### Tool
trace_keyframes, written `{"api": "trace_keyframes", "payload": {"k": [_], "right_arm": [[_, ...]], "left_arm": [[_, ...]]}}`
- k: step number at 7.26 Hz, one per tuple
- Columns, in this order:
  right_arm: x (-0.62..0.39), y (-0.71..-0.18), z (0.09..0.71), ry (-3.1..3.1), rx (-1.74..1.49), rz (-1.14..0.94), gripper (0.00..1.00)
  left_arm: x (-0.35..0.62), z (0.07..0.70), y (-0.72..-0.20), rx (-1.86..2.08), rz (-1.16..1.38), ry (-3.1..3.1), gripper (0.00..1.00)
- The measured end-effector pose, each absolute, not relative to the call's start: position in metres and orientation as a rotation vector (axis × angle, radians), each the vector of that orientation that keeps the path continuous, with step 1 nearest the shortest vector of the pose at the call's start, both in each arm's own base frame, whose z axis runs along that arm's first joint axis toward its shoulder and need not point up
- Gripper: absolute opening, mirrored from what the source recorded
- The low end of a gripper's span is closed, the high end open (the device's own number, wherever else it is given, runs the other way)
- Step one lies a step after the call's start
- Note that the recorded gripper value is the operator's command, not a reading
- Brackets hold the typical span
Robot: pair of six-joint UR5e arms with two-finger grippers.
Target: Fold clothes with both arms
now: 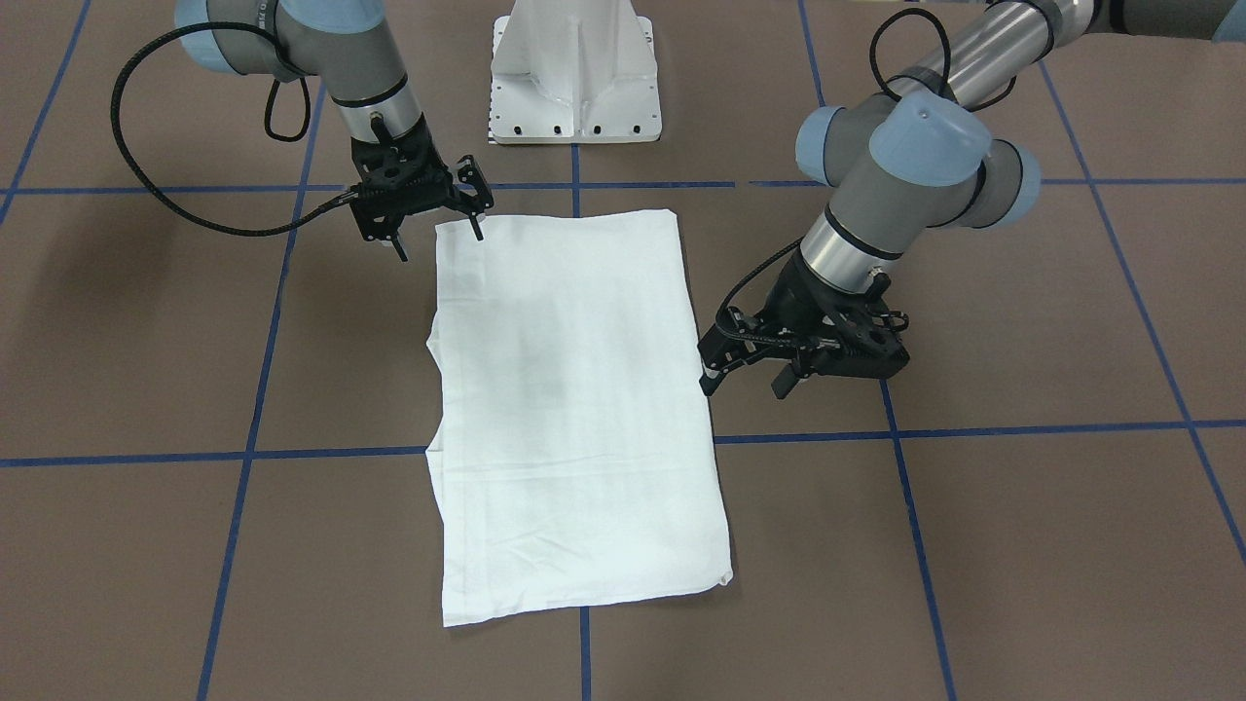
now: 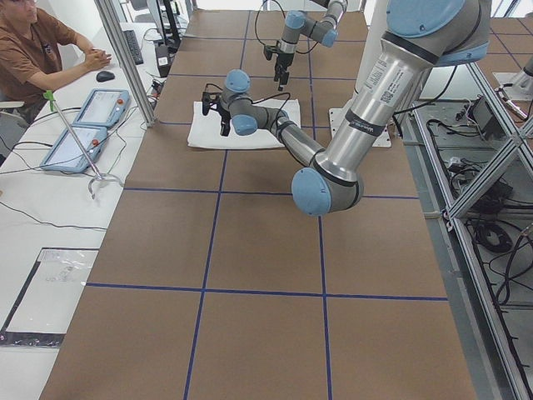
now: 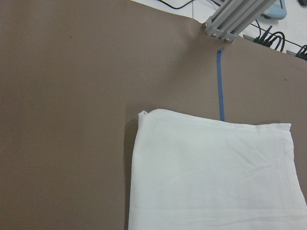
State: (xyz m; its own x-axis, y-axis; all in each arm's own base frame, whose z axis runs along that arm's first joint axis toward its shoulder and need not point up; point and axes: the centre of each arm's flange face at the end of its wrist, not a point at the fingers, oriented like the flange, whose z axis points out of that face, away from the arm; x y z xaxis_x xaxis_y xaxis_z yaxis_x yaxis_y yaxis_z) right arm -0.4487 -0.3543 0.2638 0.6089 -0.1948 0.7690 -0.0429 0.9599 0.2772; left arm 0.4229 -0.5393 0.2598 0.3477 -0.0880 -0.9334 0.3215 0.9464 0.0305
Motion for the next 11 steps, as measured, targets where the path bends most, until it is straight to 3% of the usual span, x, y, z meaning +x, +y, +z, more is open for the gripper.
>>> {"api": "trace_keyframes", "payload": {"k": [6, 8, 11], "right_arm": [[-0.426, -0.368, 0.258, -0.964, 0.168, 0.037, 1.00], [-0.424, -0.371, 0.257, -0.966, 0.167, 0.049, 1.00], [-0.421, -0.373, 0.257, -0.967, 0.168, 0.059, 1.00]], "left_arm": [[0.496, 0.304, -0.330, -0.112, -0.438, 1.172, 0.99], [0.521, 0.299, -0.298, -0.164, -0.463, 1.145, 0.85], [0.538, 0.289, -0.283, -0.194, -0.470, 1.123, 0.83]]}}
